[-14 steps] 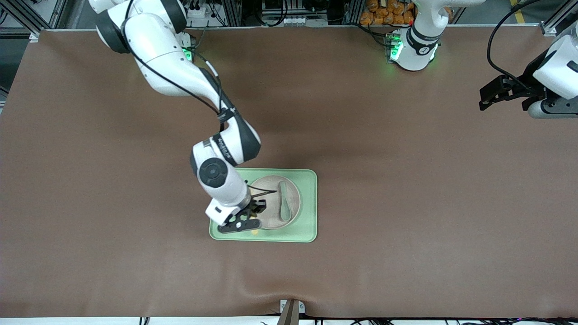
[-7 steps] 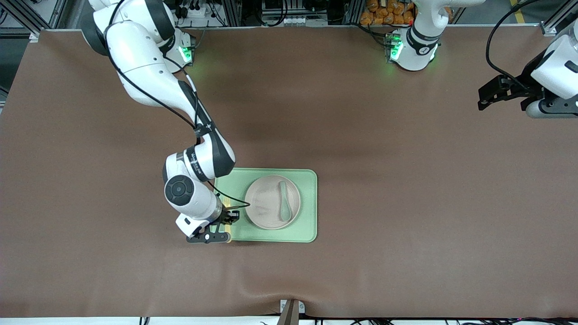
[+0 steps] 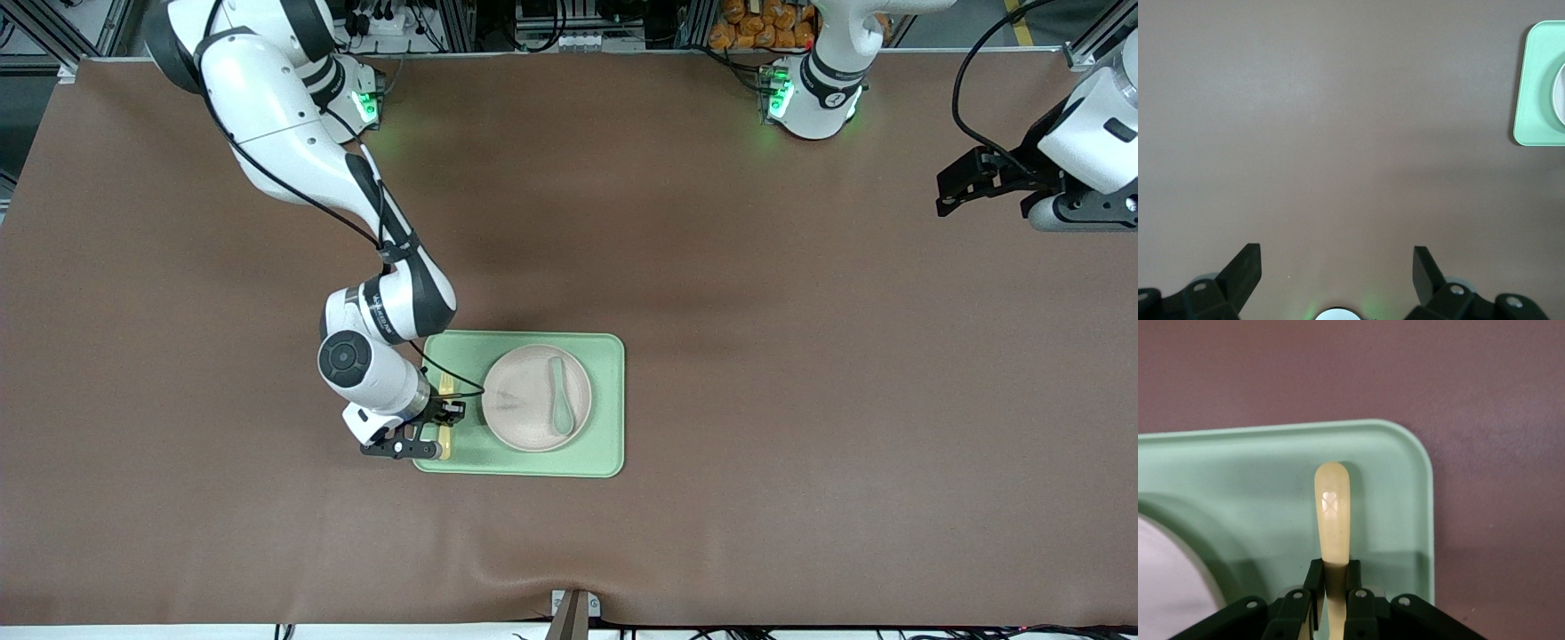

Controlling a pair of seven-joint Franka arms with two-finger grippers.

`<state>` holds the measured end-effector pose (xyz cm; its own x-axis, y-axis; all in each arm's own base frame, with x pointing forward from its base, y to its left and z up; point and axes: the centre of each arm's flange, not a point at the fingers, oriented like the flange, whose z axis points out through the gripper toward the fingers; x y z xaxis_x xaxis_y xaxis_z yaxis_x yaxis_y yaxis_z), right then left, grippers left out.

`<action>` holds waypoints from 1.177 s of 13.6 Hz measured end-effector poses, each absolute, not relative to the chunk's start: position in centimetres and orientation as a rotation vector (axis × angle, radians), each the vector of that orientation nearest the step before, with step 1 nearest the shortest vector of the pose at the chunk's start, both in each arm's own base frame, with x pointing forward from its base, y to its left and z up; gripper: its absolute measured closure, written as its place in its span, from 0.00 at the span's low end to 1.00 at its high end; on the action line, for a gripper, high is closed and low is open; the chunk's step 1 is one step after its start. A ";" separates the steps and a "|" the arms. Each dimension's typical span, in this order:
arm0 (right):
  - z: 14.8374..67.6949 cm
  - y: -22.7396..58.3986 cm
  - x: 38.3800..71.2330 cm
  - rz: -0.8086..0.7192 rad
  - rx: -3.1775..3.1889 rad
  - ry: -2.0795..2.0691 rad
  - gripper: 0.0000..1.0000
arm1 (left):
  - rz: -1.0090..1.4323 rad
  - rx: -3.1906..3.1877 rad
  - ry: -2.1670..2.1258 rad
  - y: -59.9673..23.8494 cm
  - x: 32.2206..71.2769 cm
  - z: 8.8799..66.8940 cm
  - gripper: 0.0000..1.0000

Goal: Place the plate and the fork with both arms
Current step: 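Lift the fork off the plate and lower it beside the plate, then open the right gripper and withdraw it from the tray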

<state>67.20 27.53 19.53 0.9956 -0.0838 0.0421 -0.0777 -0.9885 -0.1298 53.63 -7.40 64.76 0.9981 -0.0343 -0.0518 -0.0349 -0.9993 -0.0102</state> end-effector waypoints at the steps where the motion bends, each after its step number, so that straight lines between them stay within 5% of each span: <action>1: 19.7 27.9 66.9 -0.069 -3.008 0.131 0.83 | 0.081 -3.129 0.054 -7.4 53.6 64.8 0.00; 4: 19.6 28.1 66.7 -0.063 -3.010 0.138 0.70 | 0.081 -3.129 0.054 -7.4 53.6 64.8 0.00; 11: 26.2 26.4 68.4 -0.168 -2.975 0.172 0.00 | 0.081 -3.130 0.048 -6.4 53.8 64.8 0.00; 16: 37.4 17.6 69.9 -0.181 -2.963 0.194 0.00 | 0.082 -3.130 0.105 -6.0 53.9 64.7 0.00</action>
